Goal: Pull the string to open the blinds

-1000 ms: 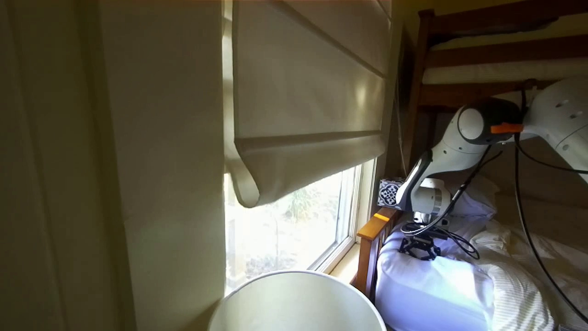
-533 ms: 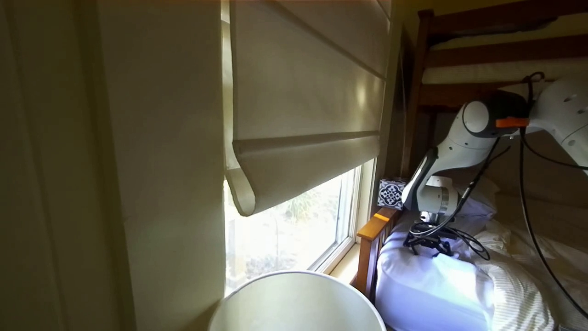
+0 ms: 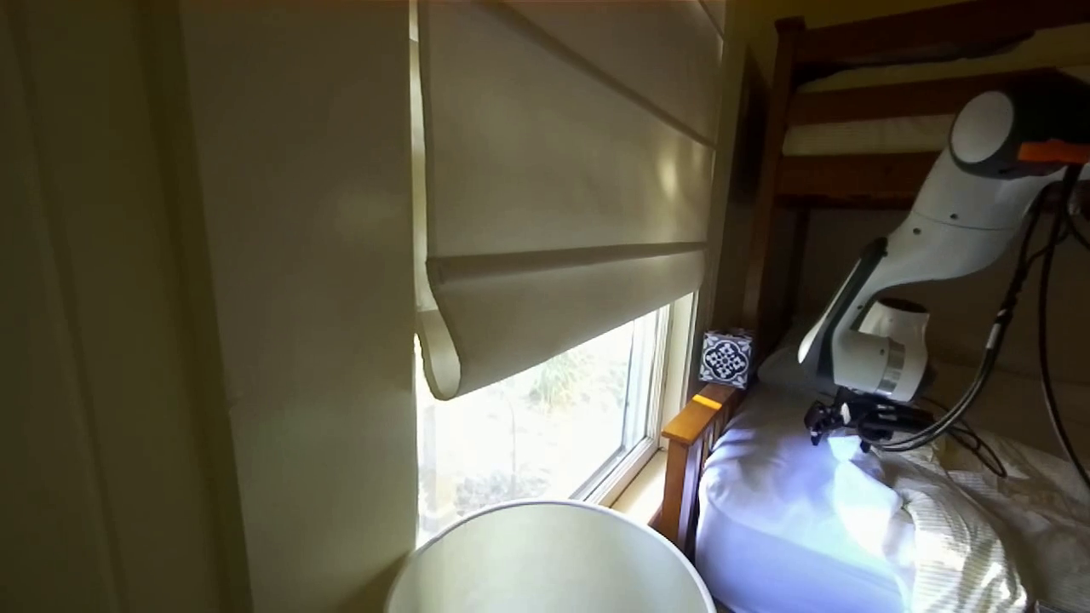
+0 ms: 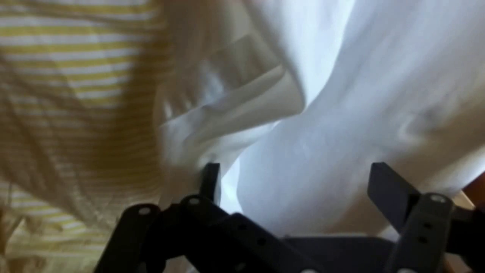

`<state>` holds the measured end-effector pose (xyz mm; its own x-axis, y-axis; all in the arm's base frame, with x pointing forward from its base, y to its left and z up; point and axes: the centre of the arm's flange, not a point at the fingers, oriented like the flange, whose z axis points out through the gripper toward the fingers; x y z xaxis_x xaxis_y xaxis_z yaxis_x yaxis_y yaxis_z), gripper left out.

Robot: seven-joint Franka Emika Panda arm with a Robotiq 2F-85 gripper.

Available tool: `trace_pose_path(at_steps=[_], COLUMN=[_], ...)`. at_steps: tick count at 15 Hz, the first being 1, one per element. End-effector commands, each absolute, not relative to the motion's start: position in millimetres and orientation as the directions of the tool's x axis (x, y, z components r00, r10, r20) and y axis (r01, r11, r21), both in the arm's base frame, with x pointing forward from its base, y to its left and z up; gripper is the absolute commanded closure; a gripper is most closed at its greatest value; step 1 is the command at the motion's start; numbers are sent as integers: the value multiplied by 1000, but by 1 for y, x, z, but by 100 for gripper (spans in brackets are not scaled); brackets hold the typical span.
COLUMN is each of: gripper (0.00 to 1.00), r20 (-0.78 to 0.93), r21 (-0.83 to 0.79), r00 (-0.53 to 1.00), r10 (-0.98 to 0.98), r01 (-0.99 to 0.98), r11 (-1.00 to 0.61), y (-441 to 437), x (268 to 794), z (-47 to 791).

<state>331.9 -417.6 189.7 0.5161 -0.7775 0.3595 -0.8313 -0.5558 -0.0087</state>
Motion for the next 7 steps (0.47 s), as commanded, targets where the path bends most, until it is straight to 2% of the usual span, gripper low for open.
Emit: trace_pose_path(at_steps=[1,6,7], gripper=[0,0,0], r20=[481,508,515], r21=[-69,-182,-133], r00=[554,532,537], r10=[-679,-678,-668], r01=[-749,-703,-720], r11=[-659,-688,-681], y=[-398,-375,-389], x=[277,302,333], z=[249,343,328])
